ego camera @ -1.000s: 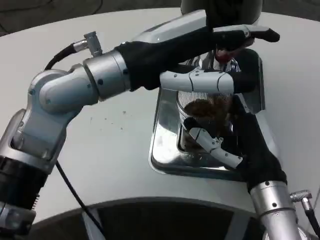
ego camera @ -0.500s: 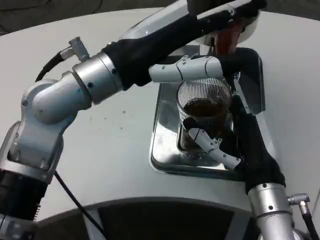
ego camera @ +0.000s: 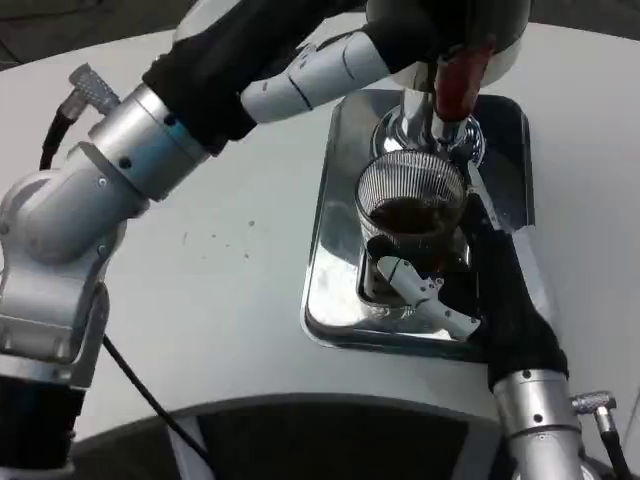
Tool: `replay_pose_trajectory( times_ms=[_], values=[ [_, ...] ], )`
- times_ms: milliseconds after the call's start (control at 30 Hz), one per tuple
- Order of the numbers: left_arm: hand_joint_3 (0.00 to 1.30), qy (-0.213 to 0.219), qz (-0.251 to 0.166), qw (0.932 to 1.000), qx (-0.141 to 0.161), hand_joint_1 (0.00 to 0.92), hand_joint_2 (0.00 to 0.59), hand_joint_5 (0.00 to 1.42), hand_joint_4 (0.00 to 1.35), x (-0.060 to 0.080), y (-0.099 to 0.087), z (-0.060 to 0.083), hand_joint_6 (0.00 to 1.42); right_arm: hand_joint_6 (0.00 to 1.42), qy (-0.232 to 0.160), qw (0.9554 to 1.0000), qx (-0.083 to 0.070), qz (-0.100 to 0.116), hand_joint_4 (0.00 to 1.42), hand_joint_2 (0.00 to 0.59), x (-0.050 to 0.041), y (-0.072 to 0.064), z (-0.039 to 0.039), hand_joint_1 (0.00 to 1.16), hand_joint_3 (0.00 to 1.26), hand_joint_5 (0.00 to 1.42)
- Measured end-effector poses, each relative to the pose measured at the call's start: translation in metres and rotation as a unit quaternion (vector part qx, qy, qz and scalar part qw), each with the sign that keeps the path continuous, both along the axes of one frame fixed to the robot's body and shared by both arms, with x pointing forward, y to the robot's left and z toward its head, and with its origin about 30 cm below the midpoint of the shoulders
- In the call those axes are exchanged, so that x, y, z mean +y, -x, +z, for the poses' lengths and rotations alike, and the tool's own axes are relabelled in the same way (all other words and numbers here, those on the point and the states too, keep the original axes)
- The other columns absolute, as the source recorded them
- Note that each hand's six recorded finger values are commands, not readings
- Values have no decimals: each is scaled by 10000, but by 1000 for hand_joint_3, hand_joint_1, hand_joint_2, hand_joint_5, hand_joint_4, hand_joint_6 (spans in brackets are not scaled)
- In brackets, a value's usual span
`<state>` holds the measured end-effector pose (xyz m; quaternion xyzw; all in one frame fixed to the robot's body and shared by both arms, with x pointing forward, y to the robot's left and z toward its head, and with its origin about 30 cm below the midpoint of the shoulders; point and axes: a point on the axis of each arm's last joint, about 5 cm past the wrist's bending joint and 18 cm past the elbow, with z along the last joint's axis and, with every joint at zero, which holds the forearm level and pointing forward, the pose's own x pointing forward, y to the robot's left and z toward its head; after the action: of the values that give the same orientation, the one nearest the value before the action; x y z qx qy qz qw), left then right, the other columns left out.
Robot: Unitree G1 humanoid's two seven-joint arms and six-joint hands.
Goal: Grasp the cup under the faucet to collect the drink, then remove the cup.
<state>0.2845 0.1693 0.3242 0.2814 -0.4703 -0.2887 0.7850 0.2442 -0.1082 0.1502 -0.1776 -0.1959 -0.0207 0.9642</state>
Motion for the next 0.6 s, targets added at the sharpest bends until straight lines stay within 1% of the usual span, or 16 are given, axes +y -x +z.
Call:
replay_pose_trajectory(
  times_ms=[233,367,500,600],
  values=[
    [226,266,103,9996,3,0,131,283,236,102,111,-20,272,25,-62,9999,-4,-82,230,243,40,1,-13,626,101,259],
    [229,230,168,9996,71,0,132,285,239,132,138,-48,274,48,-44,9998,-37,-183,270,243,65,-8,-19,626,132,293],
    [235,217,265,9990,270,0,134,287,241,182,178,-140,275,91,-103,9995,-66,-280,311,248,124,-16,-26,634,171,349],
    [238,222,350,9984,395,0,136,288,244,229,215,-195,276,146,-161,9992,-83,-368,370,240,162,-16,-35,647,208,400]
  ],
)
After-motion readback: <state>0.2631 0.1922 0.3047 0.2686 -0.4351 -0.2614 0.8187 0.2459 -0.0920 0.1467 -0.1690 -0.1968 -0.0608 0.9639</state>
